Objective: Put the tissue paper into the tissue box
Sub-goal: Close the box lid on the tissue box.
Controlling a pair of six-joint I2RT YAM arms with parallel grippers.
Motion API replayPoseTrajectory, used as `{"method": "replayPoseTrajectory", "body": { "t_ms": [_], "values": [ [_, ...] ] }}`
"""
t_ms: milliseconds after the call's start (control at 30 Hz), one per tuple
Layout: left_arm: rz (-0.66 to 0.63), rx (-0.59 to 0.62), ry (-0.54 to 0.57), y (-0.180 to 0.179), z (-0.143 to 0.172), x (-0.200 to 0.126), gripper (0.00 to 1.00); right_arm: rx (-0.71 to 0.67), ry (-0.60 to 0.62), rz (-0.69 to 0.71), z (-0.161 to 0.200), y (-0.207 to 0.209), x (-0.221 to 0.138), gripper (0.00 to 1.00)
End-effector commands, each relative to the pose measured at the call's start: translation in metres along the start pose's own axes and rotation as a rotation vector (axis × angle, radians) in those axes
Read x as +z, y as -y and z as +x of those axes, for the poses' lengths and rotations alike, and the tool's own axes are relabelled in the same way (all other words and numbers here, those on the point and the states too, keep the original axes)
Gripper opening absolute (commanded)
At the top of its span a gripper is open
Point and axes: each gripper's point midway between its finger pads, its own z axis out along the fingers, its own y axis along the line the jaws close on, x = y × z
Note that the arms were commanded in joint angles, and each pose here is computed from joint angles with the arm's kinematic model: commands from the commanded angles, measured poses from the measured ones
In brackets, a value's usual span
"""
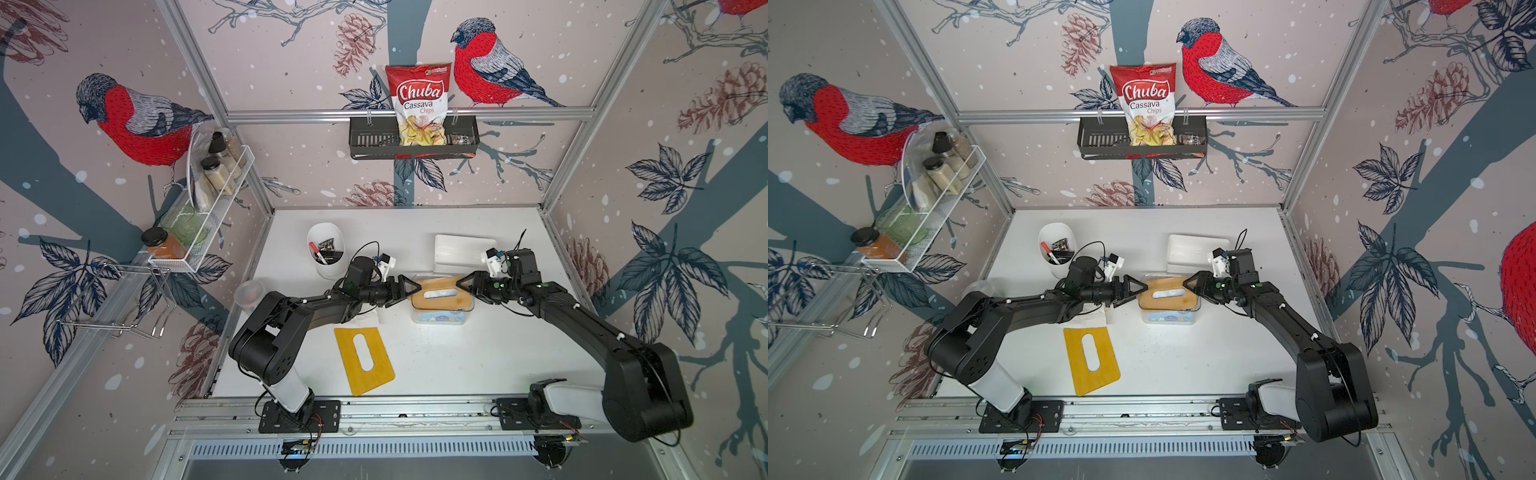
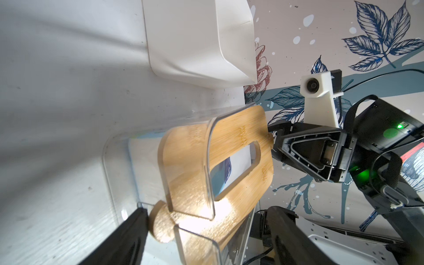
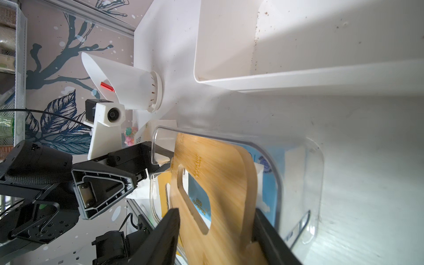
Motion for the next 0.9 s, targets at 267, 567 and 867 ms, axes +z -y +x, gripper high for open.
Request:
{"method": "replayPoseTrajectory", "body": {
  "t_ms": [267, 567, 867],
  "values": [
    [0.104, 0.030, 0.003, 0.024, -0.001, -0.001, 0.83, -0.049, 0.028, 0.096, -0.008, 0.004, -0.010, 0.59],
    [0.114, 0.020, -0.002, 0.022, 0.000, 0.001, 0.81, -0.101, 0.058, 0.227, -0.012, 0.011, -0.026, 0.66],
    [0.119, 0.019, -0.006, 0.022, 0.000, 0.002, 0.81, -0.123, 0.091, 0.348, -0.017, 0.026, -0.040, 0.67]
  ]
}}
